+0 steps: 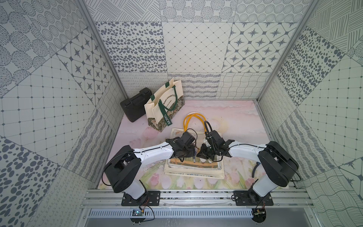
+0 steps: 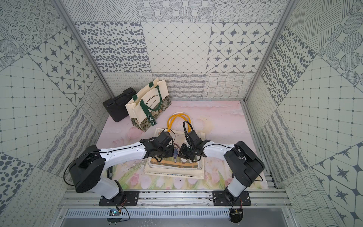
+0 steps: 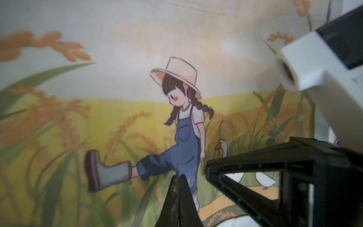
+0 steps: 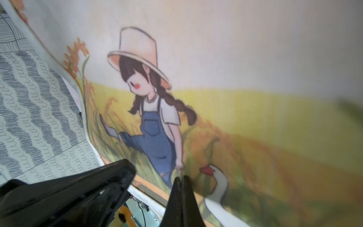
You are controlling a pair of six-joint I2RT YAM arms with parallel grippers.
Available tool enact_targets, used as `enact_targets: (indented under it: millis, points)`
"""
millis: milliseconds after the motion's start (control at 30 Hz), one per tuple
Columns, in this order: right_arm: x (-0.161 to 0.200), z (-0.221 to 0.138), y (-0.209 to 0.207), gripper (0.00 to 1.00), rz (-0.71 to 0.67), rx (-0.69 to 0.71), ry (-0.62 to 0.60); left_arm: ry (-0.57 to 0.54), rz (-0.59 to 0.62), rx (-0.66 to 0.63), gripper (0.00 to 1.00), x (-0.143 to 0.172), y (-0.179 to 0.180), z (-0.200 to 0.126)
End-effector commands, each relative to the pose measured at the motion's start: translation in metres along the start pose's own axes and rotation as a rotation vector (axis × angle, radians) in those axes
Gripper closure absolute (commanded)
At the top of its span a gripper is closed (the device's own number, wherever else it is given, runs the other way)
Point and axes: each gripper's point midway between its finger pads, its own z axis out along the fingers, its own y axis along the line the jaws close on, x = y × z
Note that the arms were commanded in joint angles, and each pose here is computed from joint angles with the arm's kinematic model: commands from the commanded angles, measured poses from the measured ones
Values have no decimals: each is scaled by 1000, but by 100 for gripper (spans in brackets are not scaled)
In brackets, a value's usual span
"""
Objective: Put away the canvas bag
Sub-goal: Adjust the canvas bag at the center of the board.
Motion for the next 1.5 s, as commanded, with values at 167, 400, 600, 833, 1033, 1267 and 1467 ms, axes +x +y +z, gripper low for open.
enact_targets:
  millis: [167,400,600,833,1033,1267,1467]
  points:
    - [-3,32,-32,100,67,-35,25,91,-172,172,100,5,-2,49]
    - [-3,9,-83,100,145,24,-14,91,-250,72,100,15,50,36]
    - [0,-17,-119,100,153,119,-41,81,-268,12,100,25,79,16]
    - [4,-37,-150,100,180,224,-52,103,-300,-63,100,43,110,2]
    - [7,-56,-167,100,178,340,-90,108,-320,-96,100,55,122,-12]
    - [8,-88,-175,100,191,449,-182,69,-318,-142,100,59,132,-33]
    - [2,-118,-154,100,168,428,-268,46,-321,-140,100,60,131,-48]
